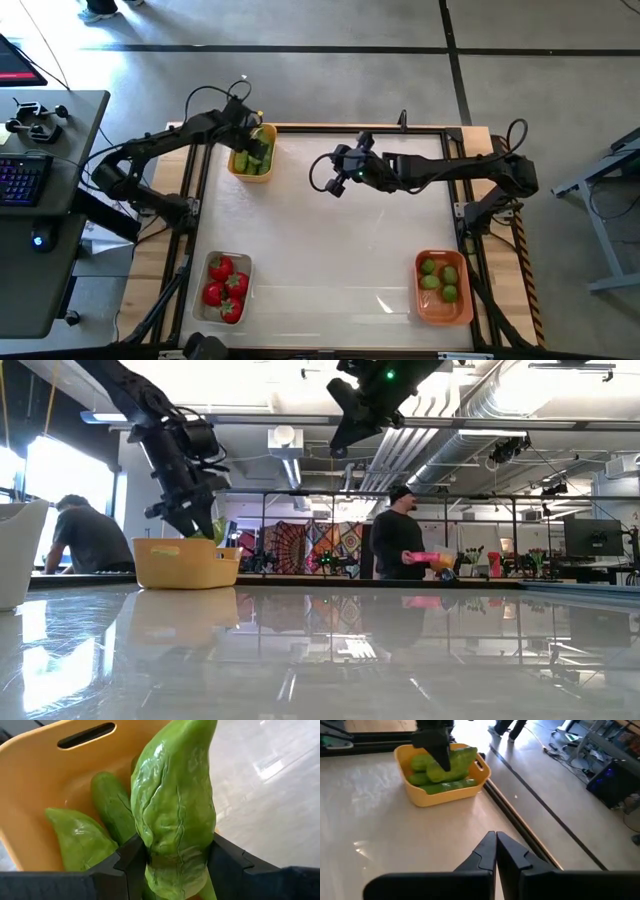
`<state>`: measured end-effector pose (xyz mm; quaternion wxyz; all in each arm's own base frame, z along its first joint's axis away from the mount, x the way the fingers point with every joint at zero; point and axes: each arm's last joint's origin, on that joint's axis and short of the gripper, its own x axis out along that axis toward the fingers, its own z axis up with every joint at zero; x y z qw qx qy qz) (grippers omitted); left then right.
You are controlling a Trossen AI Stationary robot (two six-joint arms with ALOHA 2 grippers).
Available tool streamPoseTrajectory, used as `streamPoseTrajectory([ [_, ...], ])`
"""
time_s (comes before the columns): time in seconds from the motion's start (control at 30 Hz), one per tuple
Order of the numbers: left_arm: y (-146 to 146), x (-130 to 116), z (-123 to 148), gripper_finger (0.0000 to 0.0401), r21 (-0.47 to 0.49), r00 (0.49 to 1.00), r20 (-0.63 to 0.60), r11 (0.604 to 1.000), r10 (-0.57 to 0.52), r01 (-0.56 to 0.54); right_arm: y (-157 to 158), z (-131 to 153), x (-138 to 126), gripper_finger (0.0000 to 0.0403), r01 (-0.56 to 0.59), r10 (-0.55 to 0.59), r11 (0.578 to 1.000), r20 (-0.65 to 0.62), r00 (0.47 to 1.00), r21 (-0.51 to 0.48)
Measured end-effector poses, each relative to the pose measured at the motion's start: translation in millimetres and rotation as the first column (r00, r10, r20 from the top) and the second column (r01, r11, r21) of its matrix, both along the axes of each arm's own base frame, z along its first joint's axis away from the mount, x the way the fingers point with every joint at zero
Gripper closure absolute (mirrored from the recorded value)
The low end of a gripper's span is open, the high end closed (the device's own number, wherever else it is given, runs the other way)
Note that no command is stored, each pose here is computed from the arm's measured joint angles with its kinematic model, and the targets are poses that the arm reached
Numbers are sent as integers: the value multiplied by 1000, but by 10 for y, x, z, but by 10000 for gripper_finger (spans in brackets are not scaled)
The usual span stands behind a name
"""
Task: Sort produce into baskets
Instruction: Put the green cucumber into the yellow bin, then return to Home Position
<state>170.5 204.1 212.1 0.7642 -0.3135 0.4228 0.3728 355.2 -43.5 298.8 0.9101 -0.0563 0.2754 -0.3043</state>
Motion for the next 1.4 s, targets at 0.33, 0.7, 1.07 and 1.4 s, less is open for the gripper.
streamPoseTrajectory([
  [0.33,-104,82,41,158,39,997,-23,996,-75,76,4,-2,2,403,-15,15,1000,0,1000,10],
  [0.7,-169,63,103,128,58,996,-43,995,-76,79,5,-20,-8,403,-15,16,1000,-22,1000,12],
  [1.07,-364,192,122,149,262,965,110,944,-238,203,-43,-372,-42,403,-111,112,994,25,993,-24],
  [1.4,-1048,138,24,204,659,700,392,713,-597,238,-100,-946,-319,403,-306,301,952,151,941,10],
])
